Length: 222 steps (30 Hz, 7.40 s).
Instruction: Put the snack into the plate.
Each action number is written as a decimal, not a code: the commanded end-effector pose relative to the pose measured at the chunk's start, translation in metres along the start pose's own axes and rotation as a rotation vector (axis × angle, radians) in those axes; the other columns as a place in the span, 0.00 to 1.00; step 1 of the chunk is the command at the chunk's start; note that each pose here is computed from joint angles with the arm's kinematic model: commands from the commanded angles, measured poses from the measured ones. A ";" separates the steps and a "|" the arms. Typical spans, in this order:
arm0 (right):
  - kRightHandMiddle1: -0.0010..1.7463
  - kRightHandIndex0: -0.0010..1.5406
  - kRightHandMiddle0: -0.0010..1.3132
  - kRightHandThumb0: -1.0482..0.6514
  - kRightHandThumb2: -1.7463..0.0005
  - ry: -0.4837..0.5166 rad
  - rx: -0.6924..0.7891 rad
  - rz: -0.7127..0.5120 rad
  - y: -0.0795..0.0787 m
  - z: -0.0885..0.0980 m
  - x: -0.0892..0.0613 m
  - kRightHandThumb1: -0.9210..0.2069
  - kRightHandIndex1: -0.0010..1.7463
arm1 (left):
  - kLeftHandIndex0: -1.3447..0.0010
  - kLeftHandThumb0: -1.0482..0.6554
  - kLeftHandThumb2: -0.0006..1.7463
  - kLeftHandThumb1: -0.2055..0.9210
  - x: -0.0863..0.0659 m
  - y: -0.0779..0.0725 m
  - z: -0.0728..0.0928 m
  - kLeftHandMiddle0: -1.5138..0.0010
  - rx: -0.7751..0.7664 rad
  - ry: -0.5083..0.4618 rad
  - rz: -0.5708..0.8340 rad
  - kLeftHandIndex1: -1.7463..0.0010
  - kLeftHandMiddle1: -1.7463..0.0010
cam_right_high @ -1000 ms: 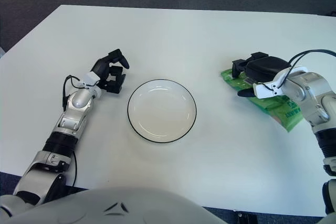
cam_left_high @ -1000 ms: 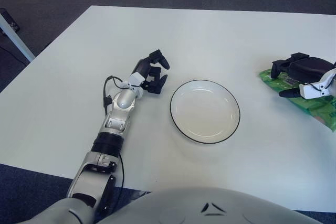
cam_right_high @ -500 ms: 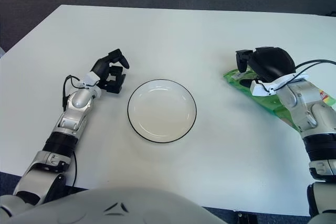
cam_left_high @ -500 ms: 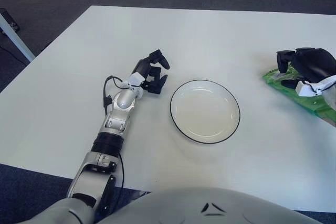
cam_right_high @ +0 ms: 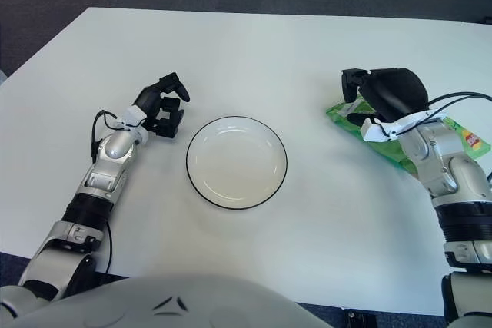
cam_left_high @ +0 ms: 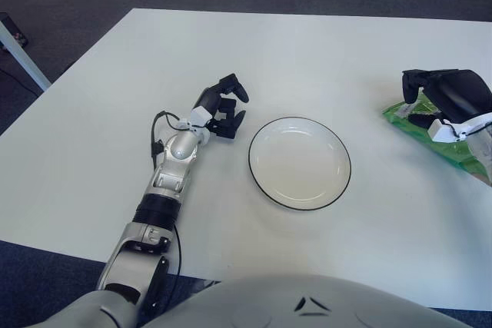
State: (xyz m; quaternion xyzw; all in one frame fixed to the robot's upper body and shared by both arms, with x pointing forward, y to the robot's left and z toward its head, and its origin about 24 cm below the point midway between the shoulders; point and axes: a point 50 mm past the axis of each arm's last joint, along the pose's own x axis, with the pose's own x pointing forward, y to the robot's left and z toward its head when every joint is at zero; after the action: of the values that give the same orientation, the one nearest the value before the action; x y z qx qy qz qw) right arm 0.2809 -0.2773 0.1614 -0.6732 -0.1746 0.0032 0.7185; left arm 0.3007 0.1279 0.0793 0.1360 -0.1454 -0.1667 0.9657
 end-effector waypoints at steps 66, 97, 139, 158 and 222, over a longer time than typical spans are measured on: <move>0.27 0.01 0.00 0.02 0.29 0.644 -0.374 0.498 -0.054 0.027 -0.076 0.00 0.18 | 0.57 0.34 0.72 0.50 -0.016 -0.003 -0.023 0.17 0.015 0.069 -0.002 0.00 0.00; 0.04 0.00 0.00 0.00 0.37 0.711 -0.437 0.755 -0.023 -0.036 -0.068 0.00 0.00 | 0.61 0.35 0.68 0.56 -0.018 -0.001 -0.026 0.18 -0.022 0.075 0.013 0.00 0.00; 0.15 0.03 0.00 0.07 0.47 0.101 0.013 0.605 -0.001 -0.028 -0.049 0.00 0.01 | 0.58 0.34 0.72 0.51 -0.017 -0.003 -0.025 0.16 -0.016 0.052 0.011 0.00 0.00; 0.17 0.05 0.00 0.07 0.48 -0.012 0.062 0.567 -0.012 -0.004 -0.053 0.00 0.02 | 0.57 0.34 0.73 0.50 -0.018 -0.004 -0.024 0.15 0.008 0.048 0.012 0.00 0.00; 0.24 0.06 0.00 0.03 0.54 -0.140 -0.187 0.351 -0.062 0.001 0.028 0.00 0.04 | 0.56 0.34 0.73 0.49 -0.016 -0.014 -0.024 0.16 0.022 0.078 -0.030 0.00 0.00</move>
State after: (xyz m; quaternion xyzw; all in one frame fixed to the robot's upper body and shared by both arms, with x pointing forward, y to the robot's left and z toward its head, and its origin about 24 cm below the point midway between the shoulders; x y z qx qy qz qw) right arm 0.2864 -0.2805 0.2237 -0.7490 -0.0981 0.1578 0.6360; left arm 0.3021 0.1262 0.0764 0.1641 -0.1573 -0.1789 0.9573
